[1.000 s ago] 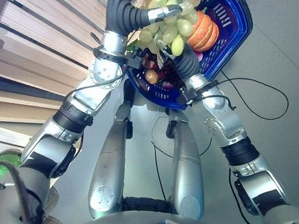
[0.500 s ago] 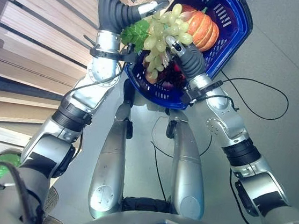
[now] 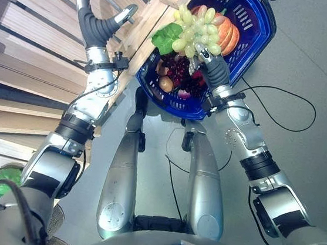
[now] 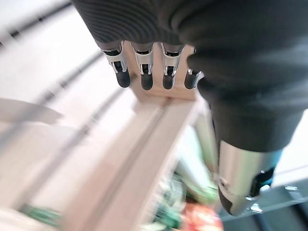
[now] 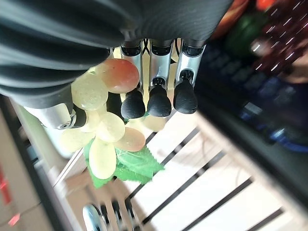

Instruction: Pick up fruits and vegetables into the basket

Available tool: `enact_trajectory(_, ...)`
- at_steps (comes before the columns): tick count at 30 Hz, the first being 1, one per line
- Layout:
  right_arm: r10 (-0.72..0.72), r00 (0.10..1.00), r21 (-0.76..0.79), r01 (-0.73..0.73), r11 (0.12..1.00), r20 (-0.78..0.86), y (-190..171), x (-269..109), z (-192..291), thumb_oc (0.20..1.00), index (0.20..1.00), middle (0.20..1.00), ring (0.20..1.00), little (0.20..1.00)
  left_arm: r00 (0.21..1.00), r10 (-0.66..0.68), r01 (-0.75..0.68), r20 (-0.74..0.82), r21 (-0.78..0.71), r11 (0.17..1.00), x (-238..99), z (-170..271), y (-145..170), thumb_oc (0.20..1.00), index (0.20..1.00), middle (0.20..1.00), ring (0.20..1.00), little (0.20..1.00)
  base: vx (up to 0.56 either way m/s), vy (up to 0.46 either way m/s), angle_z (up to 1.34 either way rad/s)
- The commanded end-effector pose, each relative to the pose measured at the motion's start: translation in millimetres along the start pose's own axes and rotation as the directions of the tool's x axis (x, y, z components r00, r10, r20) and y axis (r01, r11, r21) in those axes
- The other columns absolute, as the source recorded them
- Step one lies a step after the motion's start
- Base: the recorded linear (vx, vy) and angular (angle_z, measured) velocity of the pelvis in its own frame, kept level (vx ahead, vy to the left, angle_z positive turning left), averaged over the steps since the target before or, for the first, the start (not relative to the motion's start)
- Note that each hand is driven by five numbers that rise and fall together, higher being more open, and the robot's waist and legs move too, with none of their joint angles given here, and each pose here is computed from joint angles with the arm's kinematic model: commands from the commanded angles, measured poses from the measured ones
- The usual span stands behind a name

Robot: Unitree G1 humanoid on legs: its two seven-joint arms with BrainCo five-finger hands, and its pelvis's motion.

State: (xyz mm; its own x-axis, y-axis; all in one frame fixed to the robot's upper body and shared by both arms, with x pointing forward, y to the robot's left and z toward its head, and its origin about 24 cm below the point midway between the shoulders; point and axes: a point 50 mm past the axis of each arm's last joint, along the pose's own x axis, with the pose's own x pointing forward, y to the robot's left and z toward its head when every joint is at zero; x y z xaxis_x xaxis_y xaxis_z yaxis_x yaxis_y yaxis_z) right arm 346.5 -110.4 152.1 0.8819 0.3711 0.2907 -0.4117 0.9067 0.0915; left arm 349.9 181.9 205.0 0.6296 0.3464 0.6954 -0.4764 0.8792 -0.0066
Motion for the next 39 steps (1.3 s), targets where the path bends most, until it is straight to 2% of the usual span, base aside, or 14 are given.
enact_trajectory(1, 0.003, 0.993, 0.000, -0.003, 1.000, 0.118, -1.0, 3.6, 21.0, 0.200, 0.200, 0.200, 0.200, 0.200, 0.996, 0.076, -0.076, 0.038, -0.012, 0.997, 11.6, 3.0, 6.9, 1.000, 1.000, 1.000, 1.000, 1.000, 0.00, 0.000, 0.00)
enact_trajectory(8, -0.144, 0.988, -0.141, 0.136, 0.981, -0.050, -34.1, 24.5, 9.4, 0.200, 0.200, 0.200, 0.200, 0.200, 0.991, 0.064, -0.051, -0.114, 0.112, 0.992, 29.1, -21.2, 11.1, 1.000, 1.000, 1.000, 1.000, 1.000, 0.00, 0.000, 0.00)
enact_trajectory(15, -0.336, 0.928, -0.368, 0.259, 0.893, -0.163, -68.4, 45.6, 12.1, 0.200, 0.200, 0.200, 0.200, 0.200, 0.983, 0.007, 0.018, -0.186, 0.133, 0.991, 39.0, -30.7, 5.2, 1.000, 1.000, 1.000, 1.000, 1.000, -0.01, -0.006, 0.04)
enact_trajectory(17, -0.415, 0.881, -0.443, 0.288, 0.849, -0.224, -79.8, 47.5, 10.3, 0.200, 0.200, 0.200, 0.200, 0.200, 0.981, -0.018, 0.042, -0.192, 0.120, 0.992, 39.6, -30.8, -0.2, 1.000, 1.000, 1.000, 1.000, 1.000, 0.00, -0.011, 0.05)
enact_trajectory(18, -0.455, 0.858, -0.504, 0.290, 0.814, -0.241, -85.2, 47.2, 10.0, 0.398, 0.398, 0.398, 0.398, 0.398, 0.982, -0.031, 0.053, -0.188, 0.113, 0.992, 39.7, -29.6, -3.8, 1.000, 1.000, 1.000, 1.000, 1.000, 0.00, -0.005, 0.04)
enact_trajectory(20, -0.505, 0.819, -0.556, 0.294, 0.778, -0.272, -90.6, 45.8, 8.8, 1.000, 1.000, 1.000, 1.000, 1.000, 0.982, -0.048, 0.069, -0.182, 0.110, 0.991, 39.3, -28.4, -8.1, 1.000, 1.000, 1.000, 1.000, 1.000, 0.00, 0.001, 0.04)
enact_trajectory(26, -0.579, 0.750, -0.592, 0.320, 0.740, -0.319, -100.7, 44.6, 13.9, 1.000, 1.000, 1.000, 1.000, 1.000, 0.982, -0.081, 0.096, -0.172, 0.084, 0.992, 35.7, -24.1, -21.0, 1.000, 1.000, 1.000, 1.000, 1.000, 0.00, -0.001, 0.09)
enact_trajectory(39, -0.633, 0.721, -0.629, 0.359, 0.689, -0.282, -106.7, 37.5, 9.5, 1.000, 1.000, 1.000, 1.000, 1.000, 0.970, -0.122, 0.148, -0.209, 0.113, 0.982, 26.3, -33.4, -19.6, 1.000, 1.000, 1.000, 1.000, 1.000, 0.00, -0.001, 0.00)
